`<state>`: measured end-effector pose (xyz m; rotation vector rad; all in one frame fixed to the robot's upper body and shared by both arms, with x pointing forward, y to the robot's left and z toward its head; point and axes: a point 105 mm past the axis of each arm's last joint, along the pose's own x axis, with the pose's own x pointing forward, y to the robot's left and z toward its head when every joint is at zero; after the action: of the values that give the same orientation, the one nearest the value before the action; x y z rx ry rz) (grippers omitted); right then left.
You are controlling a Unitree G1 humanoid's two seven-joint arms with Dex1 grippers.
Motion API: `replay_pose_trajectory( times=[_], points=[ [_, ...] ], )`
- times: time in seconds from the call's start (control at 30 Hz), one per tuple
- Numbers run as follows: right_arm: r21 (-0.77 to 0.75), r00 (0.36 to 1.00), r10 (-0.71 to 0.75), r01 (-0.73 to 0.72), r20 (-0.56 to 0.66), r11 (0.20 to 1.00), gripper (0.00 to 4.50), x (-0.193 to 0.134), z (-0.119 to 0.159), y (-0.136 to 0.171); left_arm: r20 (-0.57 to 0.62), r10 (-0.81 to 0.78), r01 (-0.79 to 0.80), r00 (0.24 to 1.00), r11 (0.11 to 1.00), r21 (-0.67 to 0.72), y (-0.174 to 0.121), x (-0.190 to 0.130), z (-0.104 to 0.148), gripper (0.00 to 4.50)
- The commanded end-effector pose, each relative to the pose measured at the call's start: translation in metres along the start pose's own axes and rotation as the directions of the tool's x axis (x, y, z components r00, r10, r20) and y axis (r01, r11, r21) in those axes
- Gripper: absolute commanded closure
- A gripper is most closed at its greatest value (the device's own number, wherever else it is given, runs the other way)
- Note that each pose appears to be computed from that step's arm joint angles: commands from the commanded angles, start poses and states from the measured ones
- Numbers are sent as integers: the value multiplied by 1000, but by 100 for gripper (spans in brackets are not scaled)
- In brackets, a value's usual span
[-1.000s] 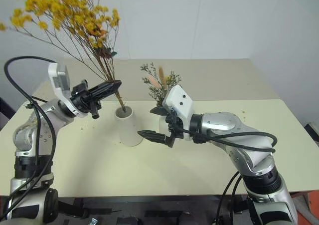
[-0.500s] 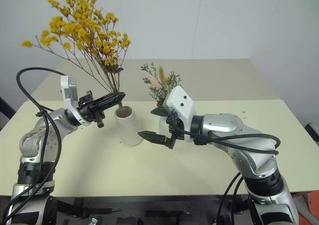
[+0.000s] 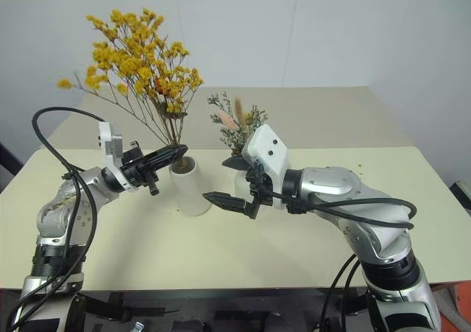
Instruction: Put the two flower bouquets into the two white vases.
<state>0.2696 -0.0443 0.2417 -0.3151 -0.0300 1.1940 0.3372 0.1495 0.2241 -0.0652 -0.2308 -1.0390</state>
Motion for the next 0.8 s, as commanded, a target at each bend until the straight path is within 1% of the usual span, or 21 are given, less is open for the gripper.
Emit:
replay_pose_trajectory(
  times=[0.03, 0.4, 0.53, 0.73, 0.8],
  points=[
    [-31, 999, 4, -3, 44, 1000, 0, -4, 12, 3, 15, -2, 2, 1000, 1000, 28, -1, -1, 5, 448],
    [-30, 999, 11, -9, 45, 999, 0, -3, 12, 3, -6, 11, -11, 1000, 1000, 11, -5, -3, -2, 448],
    [-30, 999, 12, -10, 47, 999, 0, -2, 12, 3, -15, 12, -12, 1000, 1000, 7, -6, -5, -2, 349],
    [-28, 999, 10, -9, 52, 1000, 0, -1, 12, 3, -15, 7, -7, 1000, 1000, 7, -9, -10, 1, 171],
    [-27, 998, 9, -7, 56, 1000, 0, 0, 12, 3, -27, -17, 18, 999, 1000, 15, -12, -13, 3, 112]
  ],
)
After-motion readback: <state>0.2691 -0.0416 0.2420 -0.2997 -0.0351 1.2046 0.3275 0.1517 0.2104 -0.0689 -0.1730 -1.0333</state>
